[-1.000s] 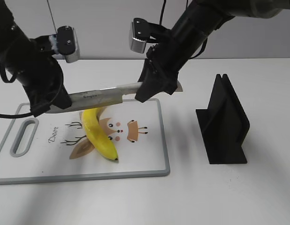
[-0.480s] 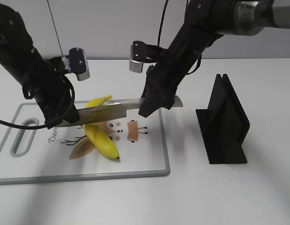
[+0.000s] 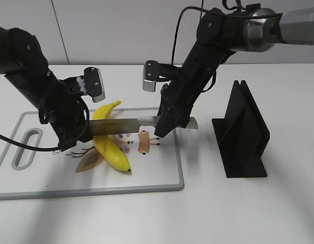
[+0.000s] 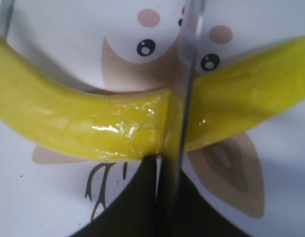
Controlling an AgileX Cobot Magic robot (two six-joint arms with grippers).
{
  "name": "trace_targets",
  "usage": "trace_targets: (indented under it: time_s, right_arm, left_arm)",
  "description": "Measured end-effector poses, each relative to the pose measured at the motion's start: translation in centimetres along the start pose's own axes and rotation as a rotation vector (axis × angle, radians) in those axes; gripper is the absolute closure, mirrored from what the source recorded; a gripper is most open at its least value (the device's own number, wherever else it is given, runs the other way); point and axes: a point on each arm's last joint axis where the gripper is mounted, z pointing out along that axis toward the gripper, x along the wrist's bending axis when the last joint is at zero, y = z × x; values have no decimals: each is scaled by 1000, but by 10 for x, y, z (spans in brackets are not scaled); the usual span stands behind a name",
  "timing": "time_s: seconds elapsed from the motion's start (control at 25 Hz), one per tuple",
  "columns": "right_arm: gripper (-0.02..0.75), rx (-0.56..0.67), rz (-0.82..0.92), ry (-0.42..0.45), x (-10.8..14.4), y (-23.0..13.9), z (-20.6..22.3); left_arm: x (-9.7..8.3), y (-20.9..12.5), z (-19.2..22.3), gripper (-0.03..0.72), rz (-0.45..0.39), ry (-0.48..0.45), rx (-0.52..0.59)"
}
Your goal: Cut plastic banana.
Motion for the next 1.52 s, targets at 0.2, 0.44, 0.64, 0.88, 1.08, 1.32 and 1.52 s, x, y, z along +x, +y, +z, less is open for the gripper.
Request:
trace_targets:
  time_s: [0.2,0.44,0.64,0.88,1.08,1.32,1.52]
  right_arm:
    - [535,0,1,1,0,0,1]
    - [535,0,1,1,0,0,1]
    - [535,-1,-8,-1,-1,3,-2]
    - [535,2,-27,9,-3,9,-8]
    - [543,7,-41,6,-6,17,-18]
    - [551,22,-20,-13,-9,21,-28]
    - [558,14,-15,-60,-6,27,-45]
  left_arm:
    - [-1,-1,1,691,1,8,2]
    - [-1,-1,1,692,3,10,2]
    - [-3,0,-5,695,8,33,-6]
    - [-5,1,-10,656,-8,51,-15]
    - [-6,3,-20,440,-12,70,-29]
    - [-9,10,-42,197,-6,110,-67]
    - [-17,20,-79,123,-5,171,-139]
